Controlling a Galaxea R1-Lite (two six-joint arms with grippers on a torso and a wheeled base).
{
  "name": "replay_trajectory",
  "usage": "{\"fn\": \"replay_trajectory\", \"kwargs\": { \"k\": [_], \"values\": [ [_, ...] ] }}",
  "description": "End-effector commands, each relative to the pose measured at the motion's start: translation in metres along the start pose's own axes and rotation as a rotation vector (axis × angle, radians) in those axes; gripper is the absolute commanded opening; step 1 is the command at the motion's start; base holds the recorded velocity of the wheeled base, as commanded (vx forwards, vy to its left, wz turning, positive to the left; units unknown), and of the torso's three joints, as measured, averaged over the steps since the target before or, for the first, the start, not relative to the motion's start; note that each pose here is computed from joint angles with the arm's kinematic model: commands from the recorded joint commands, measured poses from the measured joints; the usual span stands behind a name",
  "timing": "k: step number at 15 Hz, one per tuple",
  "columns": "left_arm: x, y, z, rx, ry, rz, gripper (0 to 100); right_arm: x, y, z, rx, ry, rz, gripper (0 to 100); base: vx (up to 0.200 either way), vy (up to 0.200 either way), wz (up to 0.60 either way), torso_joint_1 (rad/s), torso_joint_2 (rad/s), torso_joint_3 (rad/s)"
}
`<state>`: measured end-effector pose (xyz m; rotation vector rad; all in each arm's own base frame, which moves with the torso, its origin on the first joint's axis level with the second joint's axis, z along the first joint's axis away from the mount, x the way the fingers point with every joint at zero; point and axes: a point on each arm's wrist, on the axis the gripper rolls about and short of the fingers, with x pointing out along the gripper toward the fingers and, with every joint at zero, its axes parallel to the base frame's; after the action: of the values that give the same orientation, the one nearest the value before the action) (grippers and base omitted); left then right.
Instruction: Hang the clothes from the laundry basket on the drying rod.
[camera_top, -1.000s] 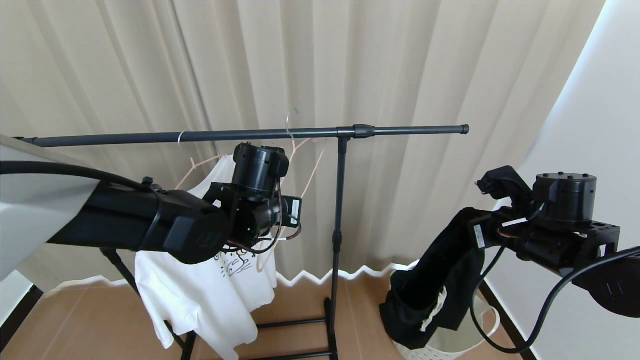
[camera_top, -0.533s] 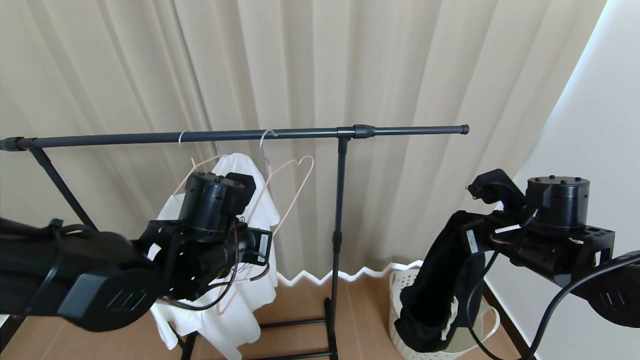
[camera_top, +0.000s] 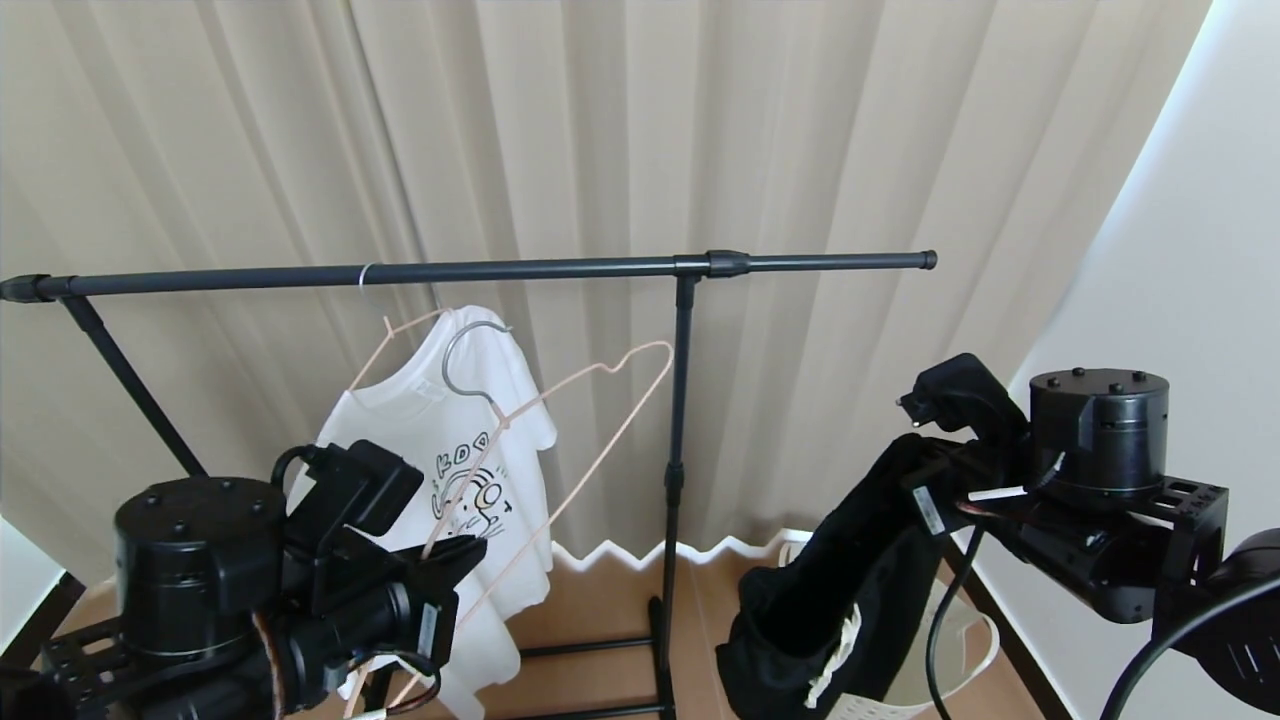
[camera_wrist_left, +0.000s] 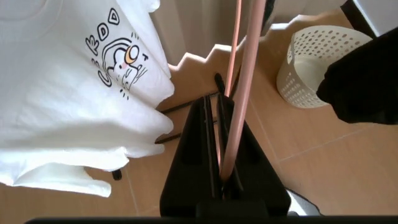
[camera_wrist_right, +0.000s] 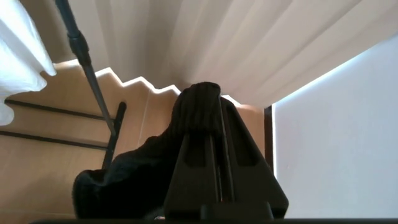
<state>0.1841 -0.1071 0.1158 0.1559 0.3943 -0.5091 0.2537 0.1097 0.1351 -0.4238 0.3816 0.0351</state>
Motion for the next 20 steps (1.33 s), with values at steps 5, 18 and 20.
{"fn": "replay_trajectory", "kwargs": {
  "k": [5,18,20],
  "values": [
    [-0.012,-0.005,-0.031,0.154,0.005,-0.161,0,0.004,-0.003,0.017,-0.073,0.021,-0.052,0,0.0,0.0,0.0,0.0,0.0,0.0],
    [-0.001,-0.029,-0.032,0.259,-0.021,-0.365,0,-0.006,0.011,0.06,-0.158,0.052,-0.094,0,0.0,0.0,0.0,0.0,0.0,0.0],
    [0.001,-0.03,-0.029,0.258,-0.034,-0.364,0,-0.01,0.017,0.061,-0.168,0.045,-0.088,0,0.0,0.0,0.0,0.0,0.0,0.0]
  ]
}}
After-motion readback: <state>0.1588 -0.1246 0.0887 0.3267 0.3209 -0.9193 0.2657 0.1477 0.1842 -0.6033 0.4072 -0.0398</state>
